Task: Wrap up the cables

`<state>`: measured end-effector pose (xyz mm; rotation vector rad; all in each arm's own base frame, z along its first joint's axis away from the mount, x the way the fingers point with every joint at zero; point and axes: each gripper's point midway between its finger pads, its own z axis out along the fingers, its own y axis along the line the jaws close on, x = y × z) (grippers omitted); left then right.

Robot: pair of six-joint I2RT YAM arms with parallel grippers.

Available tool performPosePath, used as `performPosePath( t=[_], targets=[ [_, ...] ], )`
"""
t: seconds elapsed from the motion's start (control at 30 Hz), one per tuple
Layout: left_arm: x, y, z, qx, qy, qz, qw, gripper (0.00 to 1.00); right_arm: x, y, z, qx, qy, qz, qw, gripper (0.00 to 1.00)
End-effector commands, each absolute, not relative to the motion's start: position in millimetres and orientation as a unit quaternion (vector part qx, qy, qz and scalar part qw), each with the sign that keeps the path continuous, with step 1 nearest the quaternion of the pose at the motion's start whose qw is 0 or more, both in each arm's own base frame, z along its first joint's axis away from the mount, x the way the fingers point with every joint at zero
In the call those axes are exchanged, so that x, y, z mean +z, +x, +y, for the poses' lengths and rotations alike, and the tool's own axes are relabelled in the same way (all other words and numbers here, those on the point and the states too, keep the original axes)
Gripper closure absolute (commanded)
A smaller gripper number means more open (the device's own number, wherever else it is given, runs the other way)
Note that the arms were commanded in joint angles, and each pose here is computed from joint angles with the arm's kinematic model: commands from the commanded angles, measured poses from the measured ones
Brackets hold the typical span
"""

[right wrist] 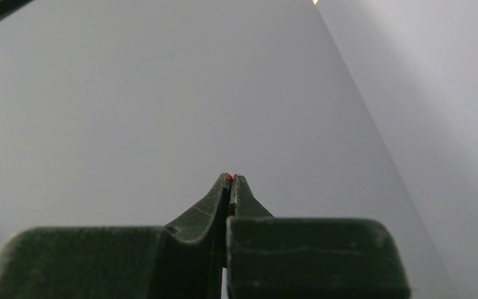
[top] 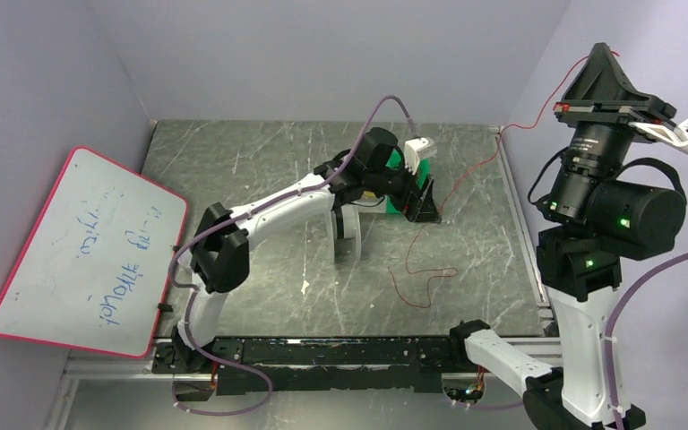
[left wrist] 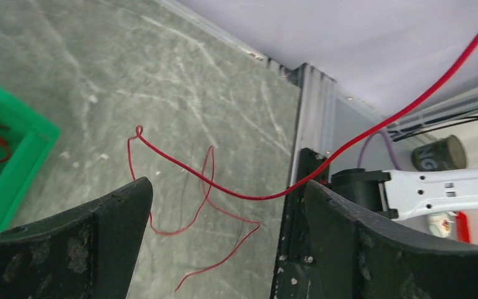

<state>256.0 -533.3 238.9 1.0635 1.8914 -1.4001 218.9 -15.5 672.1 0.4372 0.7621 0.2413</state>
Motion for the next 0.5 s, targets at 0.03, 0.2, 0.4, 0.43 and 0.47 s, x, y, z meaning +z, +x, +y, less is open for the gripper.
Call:
performPosePath(
  t=[0.03,0.2,0.4,0.43,0.47],
  targets=[
    [253.7,268.1,-494.7,-0.426,0.388,0.747,0.332,0.06,655.2,243.4,3.6,0.136,0.189,0.405,0.884,1.00],
    [276.7,274.0,-461.7,-0.380,0.359,0.764,0.379,0.08,623.1,276.0,31.5,0.160,0.153,0.459,0.860,1.00],
    [313.8,270.1,-415.2,-0.339,0.331,0.766,0.434,0.08,581.6,301.8,61.6,0.191,0.108,0.506,0.834,1.00],
    [319.4,268.6,-408.1,-0.334,0.329,0.765,0.442,0.09,575.2,304.8,66.8,0.197,0.100,0.512,0.830,1.00],
    [325.9,265.8,-401.5,-0.332,0.326,0.763,0.449,0.09,568.8,307.3,72.2,0.204,0.091,0.519,0.825,1.00]
  ],
)
